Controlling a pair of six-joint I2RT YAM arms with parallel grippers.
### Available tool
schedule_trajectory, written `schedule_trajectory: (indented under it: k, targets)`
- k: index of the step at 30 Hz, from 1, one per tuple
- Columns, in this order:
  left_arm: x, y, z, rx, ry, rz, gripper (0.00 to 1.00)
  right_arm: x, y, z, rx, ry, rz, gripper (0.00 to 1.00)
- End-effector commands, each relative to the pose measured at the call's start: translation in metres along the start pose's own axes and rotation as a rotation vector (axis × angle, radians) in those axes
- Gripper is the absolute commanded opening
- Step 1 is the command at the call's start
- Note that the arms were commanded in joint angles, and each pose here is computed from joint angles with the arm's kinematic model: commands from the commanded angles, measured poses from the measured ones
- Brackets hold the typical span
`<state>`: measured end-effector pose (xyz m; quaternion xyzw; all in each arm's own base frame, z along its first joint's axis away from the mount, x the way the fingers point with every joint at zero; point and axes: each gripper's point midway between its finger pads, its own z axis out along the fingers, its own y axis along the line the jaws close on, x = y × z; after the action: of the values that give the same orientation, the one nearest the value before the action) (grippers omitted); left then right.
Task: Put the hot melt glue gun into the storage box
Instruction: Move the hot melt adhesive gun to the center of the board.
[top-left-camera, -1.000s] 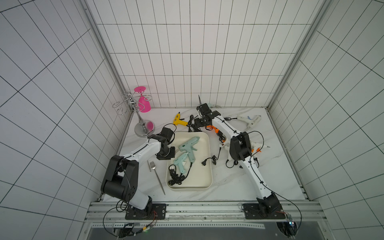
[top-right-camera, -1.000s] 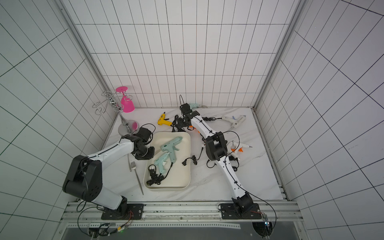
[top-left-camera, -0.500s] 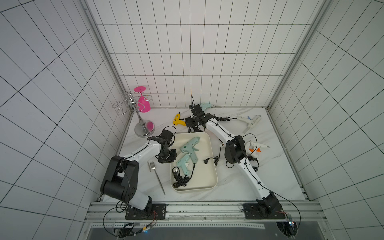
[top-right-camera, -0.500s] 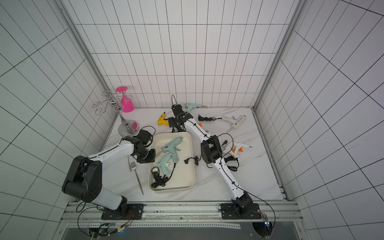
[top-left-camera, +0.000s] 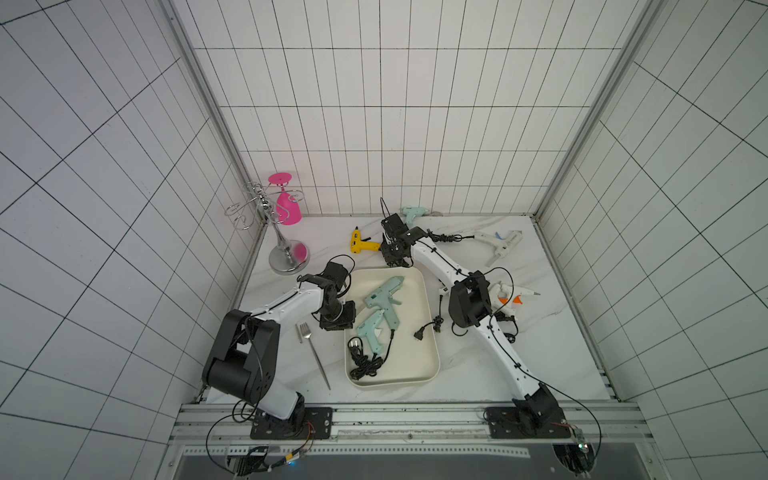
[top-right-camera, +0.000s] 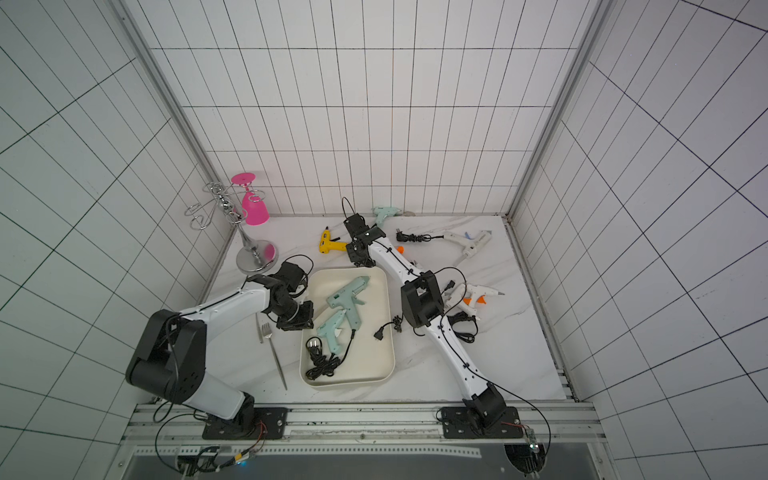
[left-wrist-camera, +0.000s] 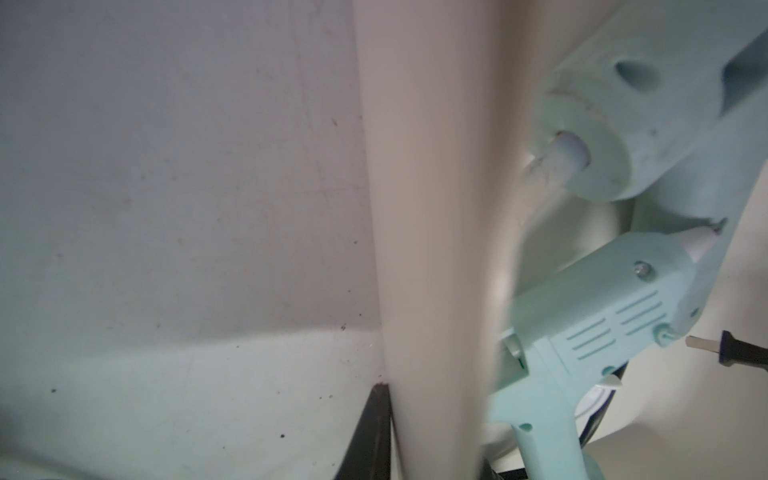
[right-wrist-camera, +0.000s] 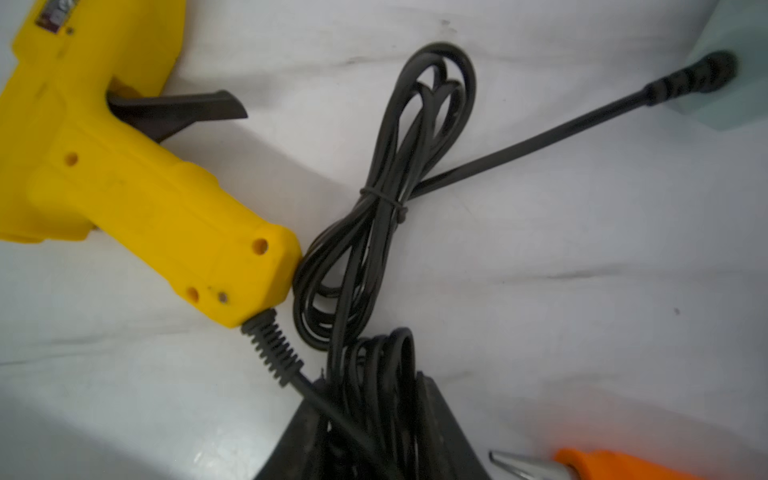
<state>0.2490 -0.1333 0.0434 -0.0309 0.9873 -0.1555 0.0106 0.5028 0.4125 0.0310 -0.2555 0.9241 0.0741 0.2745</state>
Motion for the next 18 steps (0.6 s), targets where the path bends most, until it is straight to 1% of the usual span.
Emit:
schedule_trajectory:
  k: [1, 2, 4, 5, 9, 11, 12, 15, 16, 18]
  targets:
    - [0.01, -0.001, -0.002, 0.031, 0.031, -0.018, 0.14, 0.03, 0.0, 0.008, -0.012, 0.109, -0.035, 0.24]
    - [0.009, 0.001, -0.004, 0.031, 0.023, -0.025, 0.14, 0.029, -0.003, 0.005, -0.005, 0.108, -0.042, 0.2]
    - [0.003, 0.004, -0.009, 0.032, -0.001, -0.039, 0.14, 0.026, -0.009, -0.004, 0.005, 0.107, -0.068, 0.05]
    - [0.0, 0.006, -0.011, 0.031, -0.013, -0.042, 0.14, 0.023, -0.014, -0.01, 0.02, 0.102, -0.076, 0.0]
    - [-0.014, 0.012, -0.021, -0.003, -0.073, -0.043, 0.16, 0.004, -0.035, -0.05, 0.069, 0.055, -0.092, 0.0]
    - [-0.021, 0.01, -0.027, -0.008, -0.104, -0.035, 0.24, -0.007, -0.044, -0.074, 0.084, 0.017, -0.091, 0.0]
    - [-0.026, 0.008, -0.031, -0.001, -0.123, -0.029, 0.29, -0.012, -0.048, -0.088, 0.087, -0.005, -0.092, 0.0]
    - [-0.039, 0.0, -0.039, 0.022, -0.173, -0.02, 0.4, -0.024, -0.059, -0.12, 0.096, -0.061, -0.089, 0.0]
    - [-0.044, -0.002, -0.042, 0.024, -0.188, -0.015, 0.43, -0.026, -0.061, -0.127, 0.096, -0.068, -0.091, 0.0]
    - [-0.052, -0.004, -0.046, 0.018, -0.21, -0.011, 0.44, -0.028, -0.067, -0.138, 0.106, -0.079, -0.091, 0.0]
